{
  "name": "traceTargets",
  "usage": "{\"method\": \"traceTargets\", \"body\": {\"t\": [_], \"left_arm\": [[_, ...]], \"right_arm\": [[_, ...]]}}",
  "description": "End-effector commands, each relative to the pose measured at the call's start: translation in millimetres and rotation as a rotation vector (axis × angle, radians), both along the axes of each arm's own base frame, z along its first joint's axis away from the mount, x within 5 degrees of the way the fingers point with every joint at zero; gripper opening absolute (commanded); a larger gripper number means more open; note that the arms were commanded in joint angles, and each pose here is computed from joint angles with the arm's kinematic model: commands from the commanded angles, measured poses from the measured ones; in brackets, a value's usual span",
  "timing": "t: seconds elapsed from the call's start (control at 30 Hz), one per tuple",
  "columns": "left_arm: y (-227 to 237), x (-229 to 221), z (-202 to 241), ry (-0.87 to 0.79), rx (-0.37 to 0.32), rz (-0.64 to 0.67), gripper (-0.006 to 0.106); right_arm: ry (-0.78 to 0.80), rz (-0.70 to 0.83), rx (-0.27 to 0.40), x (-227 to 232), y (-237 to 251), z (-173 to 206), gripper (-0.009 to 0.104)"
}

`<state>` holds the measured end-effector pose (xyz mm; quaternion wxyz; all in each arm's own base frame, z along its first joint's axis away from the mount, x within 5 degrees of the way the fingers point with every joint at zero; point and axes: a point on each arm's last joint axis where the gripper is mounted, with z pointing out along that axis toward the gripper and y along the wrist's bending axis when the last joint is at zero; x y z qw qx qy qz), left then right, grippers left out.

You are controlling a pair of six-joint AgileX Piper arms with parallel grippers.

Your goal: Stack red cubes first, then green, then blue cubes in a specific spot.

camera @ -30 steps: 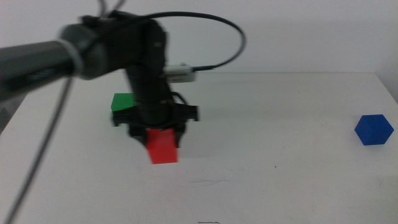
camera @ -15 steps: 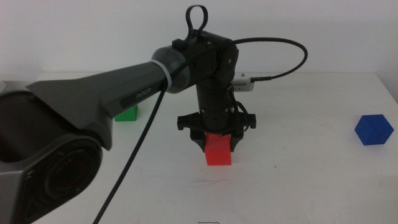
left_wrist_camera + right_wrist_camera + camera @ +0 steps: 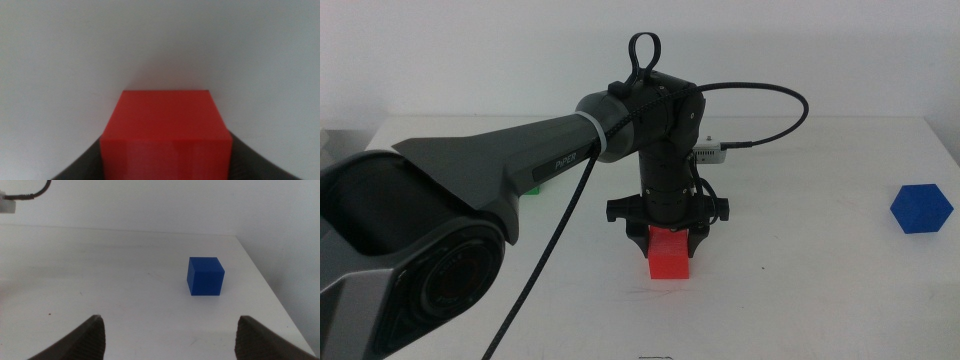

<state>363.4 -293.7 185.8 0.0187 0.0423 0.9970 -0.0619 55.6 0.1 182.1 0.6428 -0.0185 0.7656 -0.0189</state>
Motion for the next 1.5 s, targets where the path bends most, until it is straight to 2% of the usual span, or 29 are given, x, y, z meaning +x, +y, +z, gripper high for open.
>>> {"method": "traceTargets", "body": {"t": [0.0, 0.2, 0.23, 0.27, 0.5, 0.8, 1.07, 1.3, 1.47], "left_arm": [[4.8, -9.3, 31.3, 0.020, 0.002, -0.007, 0.018], [3.3, -7.8, 20.1, 0.041, 0.016, -0.012, 0.020], [3.9, -7.4, 20.1, 0.037, 0.023, -0.013, 0.028], [5.0, -6.6, 20.0, 0.027, 0.035, -0.024, 0.045], [6.0, -5.8, 19.9, 0.015, 0.047, -0.058, 0.094], [10.0, -8.3, 42.1, -0.030, 0.024, -0.064, 0.094], [24.0, -20.7, 103.0, -0.163, -0.027, -0.061, 0.094], [58.1, -28.1, 160.9, -0.355, 0.012, -0.031, 0.094], [99.4, -12.2, 175.6, -0.387, 0.016, 0.032, 0.094]], "right_arm": [[-0.092, -0.004, -0.017, 0.0, -0.5, 12.5, 0.067], [-0.092, -0.004, -0.017, 0.0, -0.5, 12.5, 0.067], [-0.092, -0.004, -0.017, 0.0, -0.5, 12.5, 0.067], [-0.092, -0.004, -0.017, 0.0, -0.5, 12.5, 0.067], [-0.092, -0.004, -0.017, 0.0, -0.5, 12.5, 0.067], [-0.092, -0.004, -0.017, 0.0, -0.5, 12.5, 0.067], [-0.092, -0.004, -0.017, 0.0, -0.5, 12.5, 0.067], [-0.092, -0.004, -0.017, 0.0, -0.5, 12.5, 0.067], [-0.092, -0.004, -0.017, 0.0, -0.5, 12.5, 0.067]]}}
